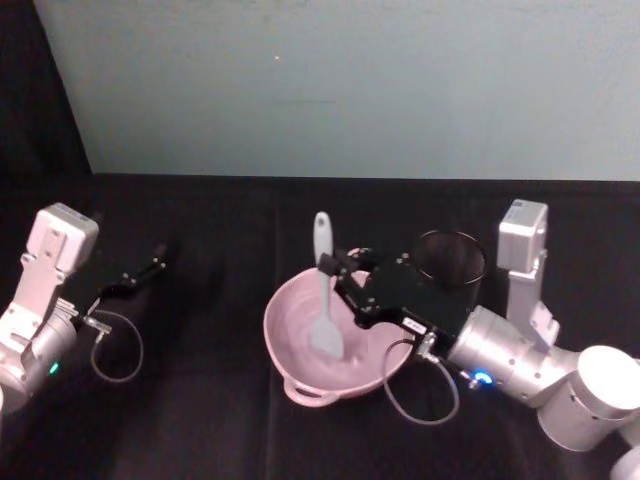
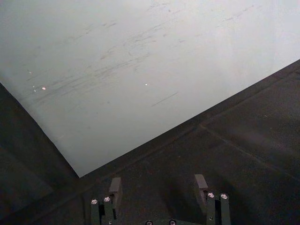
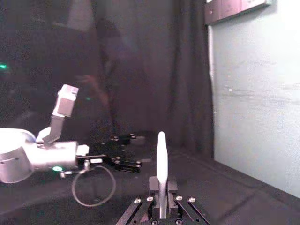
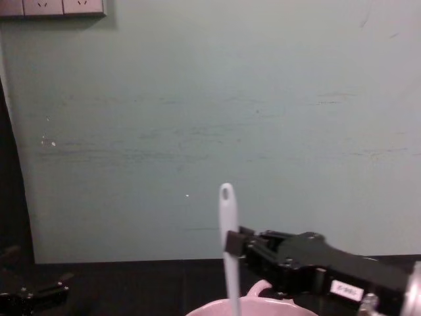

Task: Use the one hand to pick up the spoon and stir the clear water in the bowl.

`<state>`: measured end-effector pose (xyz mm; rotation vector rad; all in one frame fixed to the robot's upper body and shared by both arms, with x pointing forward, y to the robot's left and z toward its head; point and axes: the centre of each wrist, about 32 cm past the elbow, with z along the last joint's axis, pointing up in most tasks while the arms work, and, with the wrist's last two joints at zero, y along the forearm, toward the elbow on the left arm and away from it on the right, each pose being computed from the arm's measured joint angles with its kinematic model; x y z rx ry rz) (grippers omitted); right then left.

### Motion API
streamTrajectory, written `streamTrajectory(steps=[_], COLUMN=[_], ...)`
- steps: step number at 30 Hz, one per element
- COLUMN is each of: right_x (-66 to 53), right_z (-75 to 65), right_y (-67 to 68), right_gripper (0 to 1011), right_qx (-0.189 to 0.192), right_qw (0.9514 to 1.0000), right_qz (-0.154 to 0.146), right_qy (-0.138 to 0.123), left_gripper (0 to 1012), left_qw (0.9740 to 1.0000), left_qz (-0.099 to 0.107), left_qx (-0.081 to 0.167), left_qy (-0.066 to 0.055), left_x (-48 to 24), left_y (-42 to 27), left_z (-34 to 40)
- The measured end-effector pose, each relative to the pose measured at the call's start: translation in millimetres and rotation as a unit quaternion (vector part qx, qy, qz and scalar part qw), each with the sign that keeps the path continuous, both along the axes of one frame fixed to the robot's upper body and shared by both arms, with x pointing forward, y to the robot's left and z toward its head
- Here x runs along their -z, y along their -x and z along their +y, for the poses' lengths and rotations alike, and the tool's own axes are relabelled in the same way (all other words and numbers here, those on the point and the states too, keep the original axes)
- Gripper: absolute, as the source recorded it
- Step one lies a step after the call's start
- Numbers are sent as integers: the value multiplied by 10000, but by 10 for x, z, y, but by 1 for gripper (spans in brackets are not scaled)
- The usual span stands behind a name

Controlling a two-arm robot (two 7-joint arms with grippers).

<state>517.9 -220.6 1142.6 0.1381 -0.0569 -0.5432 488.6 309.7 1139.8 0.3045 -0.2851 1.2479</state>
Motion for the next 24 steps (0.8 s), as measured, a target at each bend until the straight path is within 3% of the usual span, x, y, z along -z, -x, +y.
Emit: streamTrajectory(steps=[12,24], right_x=[16,-58], right_z=[287,287], right_y=[-215,-389], right_gripper=[108,108], right_qx=[-259,-3], right_qw=[9997,9998], right_qz=[-38,-187], right_qy=[-27,25], left_gripper=[1005,1005], left_qw=[10000,10000], left_qz=[0,0], left_qx=[0,0], left_qy=[1,0], left_x=[0,0], left_y=[0,0], left_z=[0,0])
